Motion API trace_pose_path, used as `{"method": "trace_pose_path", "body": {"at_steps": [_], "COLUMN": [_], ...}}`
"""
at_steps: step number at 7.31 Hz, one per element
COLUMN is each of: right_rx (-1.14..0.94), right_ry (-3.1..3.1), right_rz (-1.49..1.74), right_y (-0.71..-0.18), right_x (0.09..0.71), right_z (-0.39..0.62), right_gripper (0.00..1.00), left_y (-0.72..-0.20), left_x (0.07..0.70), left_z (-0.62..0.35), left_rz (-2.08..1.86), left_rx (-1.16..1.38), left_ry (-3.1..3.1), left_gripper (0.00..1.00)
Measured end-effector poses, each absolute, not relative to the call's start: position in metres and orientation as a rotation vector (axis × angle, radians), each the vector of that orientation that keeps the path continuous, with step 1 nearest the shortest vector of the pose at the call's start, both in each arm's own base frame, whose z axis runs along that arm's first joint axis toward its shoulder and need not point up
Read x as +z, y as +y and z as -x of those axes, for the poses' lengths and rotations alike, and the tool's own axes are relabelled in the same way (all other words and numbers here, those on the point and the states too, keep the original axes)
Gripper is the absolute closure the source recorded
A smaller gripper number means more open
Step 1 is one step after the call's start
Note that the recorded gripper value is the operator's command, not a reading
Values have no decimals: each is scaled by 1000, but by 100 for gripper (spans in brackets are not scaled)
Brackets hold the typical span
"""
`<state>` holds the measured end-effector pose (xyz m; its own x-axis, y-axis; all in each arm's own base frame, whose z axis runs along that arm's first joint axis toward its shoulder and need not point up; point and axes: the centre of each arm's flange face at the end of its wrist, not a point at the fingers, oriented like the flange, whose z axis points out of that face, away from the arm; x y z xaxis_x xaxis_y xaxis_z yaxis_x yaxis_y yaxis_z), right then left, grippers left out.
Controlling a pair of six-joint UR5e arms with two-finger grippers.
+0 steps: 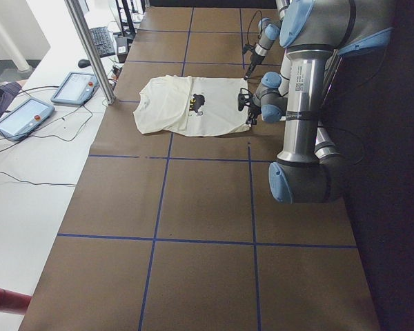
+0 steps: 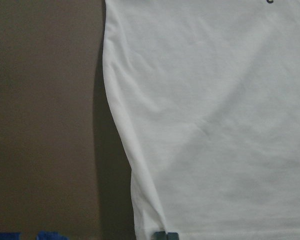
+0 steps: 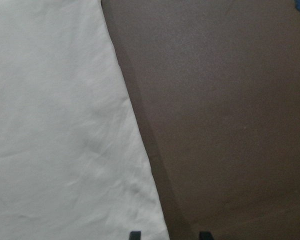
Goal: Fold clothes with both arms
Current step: 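Align both grippers on the hem corners and grasp the hem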
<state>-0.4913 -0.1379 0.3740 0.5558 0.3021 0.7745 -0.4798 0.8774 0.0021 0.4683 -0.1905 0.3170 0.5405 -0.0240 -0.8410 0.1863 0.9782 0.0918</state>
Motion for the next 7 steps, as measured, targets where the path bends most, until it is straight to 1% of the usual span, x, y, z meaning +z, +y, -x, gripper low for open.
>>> {"method": "trace_pose_path", "body": {"at_steps": [4,5,7], "right_rx": [481,490,494], "right_ry": [-880,-904,-942], "right_rz": [-216,-213,-186], "right_y": [-138,-143,-157], "right_x": [368,356,302], "right_z": [490,480,426], "right_gripper": [100,100,100], "left_y": [-191,-191,-194], "left_x": [315,306,257], "left_z": [-467,-461,-410], "left_rz": [-180,-175,-115], "left_rx": [-127,-123,-71], "left_ry": [997,1011,1038], "left_gripper": [100,100,100]}}
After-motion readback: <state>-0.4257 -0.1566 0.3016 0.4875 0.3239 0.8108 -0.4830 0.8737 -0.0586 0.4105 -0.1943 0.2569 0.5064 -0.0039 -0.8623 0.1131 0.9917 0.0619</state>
